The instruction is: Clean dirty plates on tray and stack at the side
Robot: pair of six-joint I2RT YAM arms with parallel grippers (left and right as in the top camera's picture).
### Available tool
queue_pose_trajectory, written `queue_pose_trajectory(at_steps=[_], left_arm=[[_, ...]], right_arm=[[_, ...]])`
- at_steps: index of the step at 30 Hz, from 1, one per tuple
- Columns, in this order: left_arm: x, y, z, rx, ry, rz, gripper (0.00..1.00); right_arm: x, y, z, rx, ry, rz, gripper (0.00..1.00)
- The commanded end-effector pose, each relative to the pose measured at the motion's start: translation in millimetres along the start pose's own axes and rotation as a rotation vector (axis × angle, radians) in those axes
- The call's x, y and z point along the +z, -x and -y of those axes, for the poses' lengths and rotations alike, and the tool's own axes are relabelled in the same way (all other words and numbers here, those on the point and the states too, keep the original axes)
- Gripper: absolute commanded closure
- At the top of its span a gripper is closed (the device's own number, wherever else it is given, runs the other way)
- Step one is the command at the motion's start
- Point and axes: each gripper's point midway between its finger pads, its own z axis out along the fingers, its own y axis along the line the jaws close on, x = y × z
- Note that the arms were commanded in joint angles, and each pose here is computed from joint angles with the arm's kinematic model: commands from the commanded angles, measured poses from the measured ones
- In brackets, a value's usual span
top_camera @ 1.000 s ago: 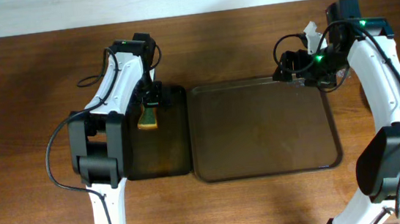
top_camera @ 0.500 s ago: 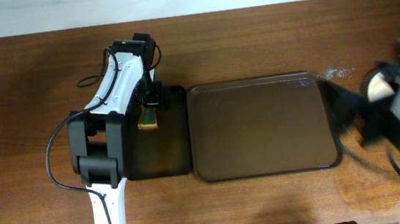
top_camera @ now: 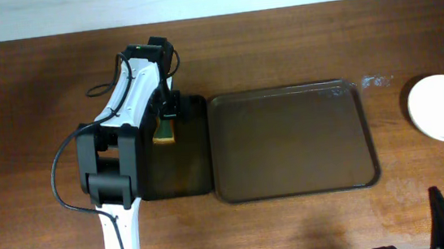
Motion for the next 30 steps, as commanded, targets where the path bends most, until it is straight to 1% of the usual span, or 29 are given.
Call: queue_pose_trajectory(at_steps=[1,30], left_arm=[[-11.9,1.1,-0.3,-0.002,0.001,0.029,0.0],[-11.9,1.1,-0.3,-0.002,0.001,0.029,0.0]], right_arm=[[15.2,-13.9,-2.0,-0.001,0.02,-0.052,0.02],[18.3,-18.4,-2.2,-0.019,0.023,-0.065,0.02]])
